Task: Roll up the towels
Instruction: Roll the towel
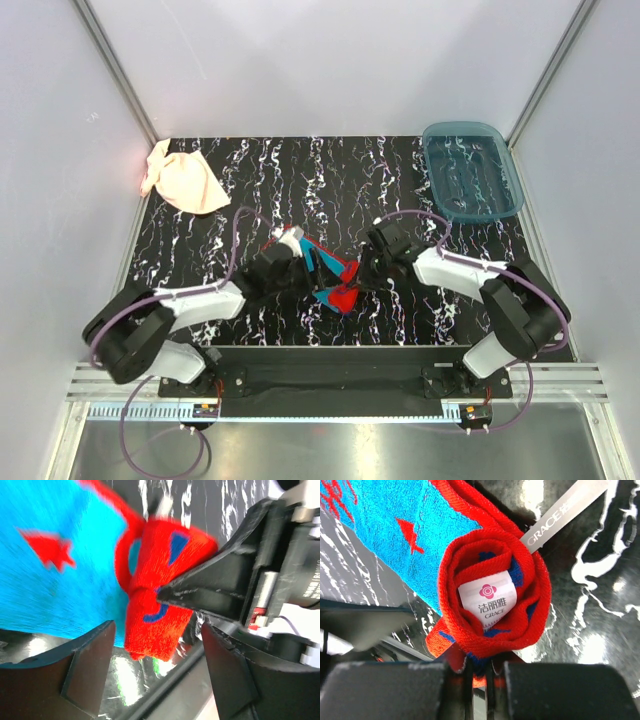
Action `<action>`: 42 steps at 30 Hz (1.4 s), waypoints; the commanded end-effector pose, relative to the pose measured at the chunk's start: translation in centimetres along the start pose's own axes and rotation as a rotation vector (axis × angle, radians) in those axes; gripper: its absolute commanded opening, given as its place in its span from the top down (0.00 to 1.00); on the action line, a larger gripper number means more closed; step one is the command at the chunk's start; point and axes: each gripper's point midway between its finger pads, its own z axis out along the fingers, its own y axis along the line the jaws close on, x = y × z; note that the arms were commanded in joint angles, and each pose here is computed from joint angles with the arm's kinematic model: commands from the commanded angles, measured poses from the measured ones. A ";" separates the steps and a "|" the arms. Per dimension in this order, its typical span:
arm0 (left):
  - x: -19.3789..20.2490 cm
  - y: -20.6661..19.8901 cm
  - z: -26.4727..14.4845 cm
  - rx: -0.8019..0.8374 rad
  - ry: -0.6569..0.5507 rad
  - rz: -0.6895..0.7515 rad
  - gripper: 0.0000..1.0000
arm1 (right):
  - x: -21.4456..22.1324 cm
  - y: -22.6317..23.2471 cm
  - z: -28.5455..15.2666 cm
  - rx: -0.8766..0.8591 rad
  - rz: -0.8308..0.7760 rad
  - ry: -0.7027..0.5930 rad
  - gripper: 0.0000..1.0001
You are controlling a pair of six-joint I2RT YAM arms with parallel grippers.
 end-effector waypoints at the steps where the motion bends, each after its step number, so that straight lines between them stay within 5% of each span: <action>1: -1.1 1.7 -2.1 -0.212 -0.047 0.314 0.26 | -0.1 -0.5 -1.0 0.085 -0.029 0.027 0.99; 6: -2.1 -3.9 -3.6 -0.247 -0.249 0.677 0.25 | 1.1 -1.0 -1.1 0.142 -0.026 0.132 0.98; 10: 0.8 -6.5 -3.5 -0.200 -0.289 0.915 0.25 | 0.9 -0.3 -1.6 0.157 -0.042 0.162 0.98; 25: 6.4 -5.2 1.8 -0.254 -0.169 1.116 0.28 | 1.0 0.5 -2.8 0.151 -0.048 0.188 0.96; 32: 7.5 -5.1 3.4 -0.236 -0.132 1.138 0.48 | 1.3 0.6 -3.0 0.143 -0.040 0.198 0.97; 36: 7.5 -4.9 3.2 -0.236 -0.139 1.125 0.97 | 1.4 0.6 -3.2 0.143 -0.039 0.200 0.96; 40: 7.4 -4.5 3.0 -0.225 -0.133 1.094 1.00 | 1.4 0.9 -3.5 0.130 -0.040 0.199 0.94; 42: 7.4 -4.7 2.9 -0.200 -0.122 1.066 1.00 | 1.4 0.9 -3.7 0.130 -0.039 0.195 0.84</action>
